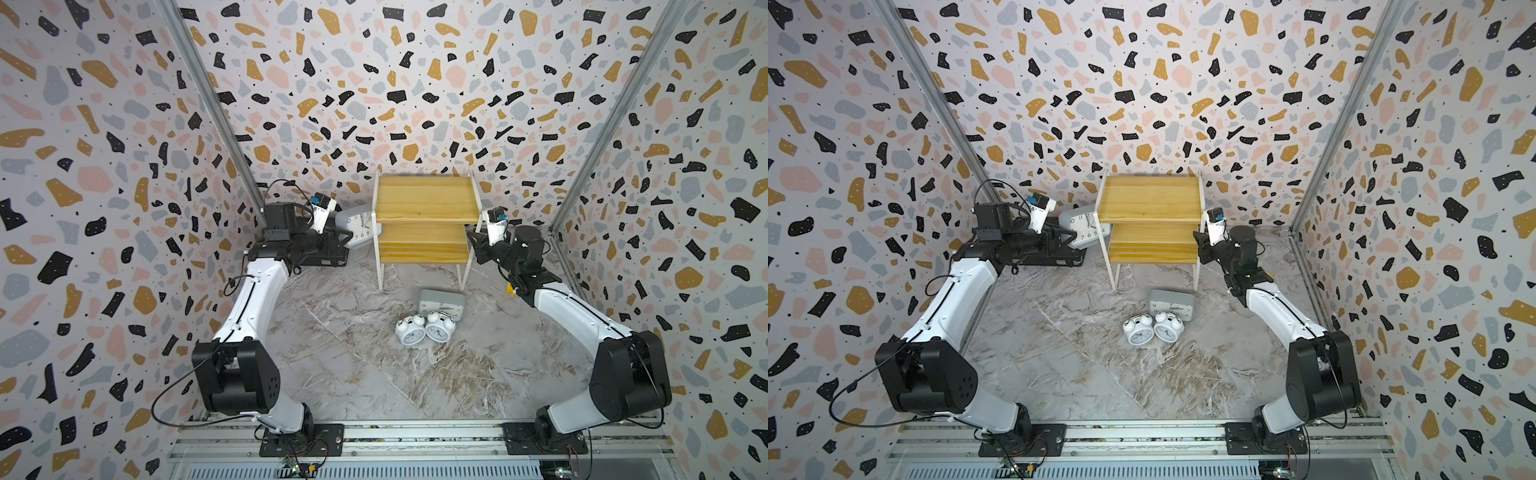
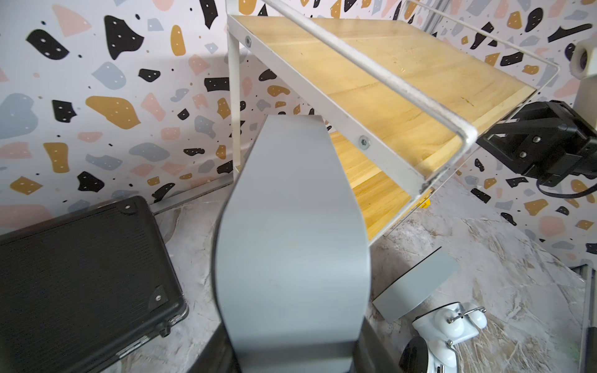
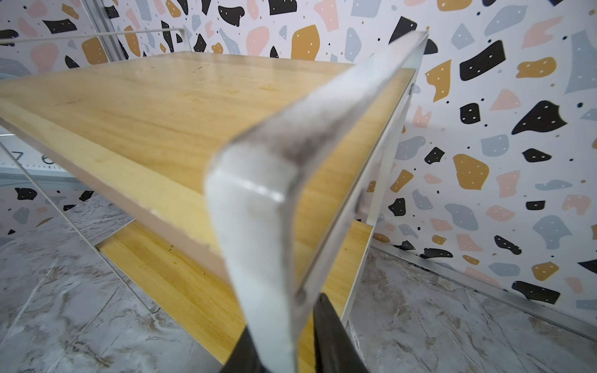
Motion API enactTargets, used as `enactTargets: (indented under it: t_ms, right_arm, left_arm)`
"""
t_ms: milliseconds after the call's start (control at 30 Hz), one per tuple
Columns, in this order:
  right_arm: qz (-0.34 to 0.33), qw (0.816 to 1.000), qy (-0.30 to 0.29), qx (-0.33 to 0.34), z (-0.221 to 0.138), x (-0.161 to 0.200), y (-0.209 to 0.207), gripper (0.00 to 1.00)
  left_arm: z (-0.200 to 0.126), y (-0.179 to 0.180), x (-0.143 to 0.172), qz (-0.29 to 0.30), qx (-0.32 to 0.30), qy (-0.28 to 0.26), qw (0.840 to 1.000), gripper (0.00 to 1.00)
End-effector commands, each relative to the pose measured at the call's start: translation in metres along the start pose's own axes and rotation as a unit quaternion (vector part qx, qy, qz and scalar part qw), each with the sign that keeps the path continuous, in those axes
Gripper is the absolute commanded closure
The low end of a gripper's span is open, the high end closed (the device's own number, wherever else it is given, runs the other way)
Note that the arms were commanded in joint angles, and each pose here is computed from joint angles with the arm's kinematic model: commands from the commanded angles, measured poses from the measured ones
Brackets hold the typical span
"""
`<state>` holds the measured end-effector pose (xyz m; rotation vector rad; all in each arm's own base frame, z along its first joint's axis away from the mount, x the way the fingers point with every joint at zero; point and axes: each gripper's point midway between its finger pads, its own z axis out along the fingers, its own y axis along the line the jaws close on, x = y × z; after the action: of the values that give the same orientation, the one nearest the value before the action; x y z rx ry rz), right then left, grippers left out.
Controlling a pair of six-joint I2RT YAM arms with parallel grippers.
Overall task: Place the alarm clocks on the shelf by style
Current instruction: Place the alarm on the shelf.
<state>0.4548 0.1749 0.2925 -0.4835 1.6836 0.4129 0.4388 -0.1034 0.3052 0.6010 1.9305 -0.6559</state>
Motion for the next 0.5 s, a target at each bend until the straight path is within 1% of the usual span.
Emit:
enactTargets:
  t_ms: [0, 200, 300, 467]
  right_arm:
    - [-0.017, 0.999, -0.041, -0.002, -0.004, -0.034, 0.000, 0.76]
    - [-0.019, 0.999, -0.040, -0.007, -0.004, -0.036, 0.001, 0.78]
    - [-0.020, 0.999, -0.036, -0.008, -0.003, -0.035, 0.002, 0.79]
    - [-0.019, 0.999, -0.035, -0.013, -0.004, -0.037, 0.003, 0.79]
  left_arm:
    - [-0.002, -0.013, -0.027, 0.068, 0.046, -0.058, 0.995, 0.91]
    - [0.012, -0.015, -0.017, 0.097, 0.094, -0.059, 0.989, 0.91]
    - [0.019, -0.017, -0.019, 0.123, 0.118, -0.083, 0.982, 0.91]
    - [0.029, -0.014, -0.016, 0.147, 0.141, -0.099, 0.974, 0.91]
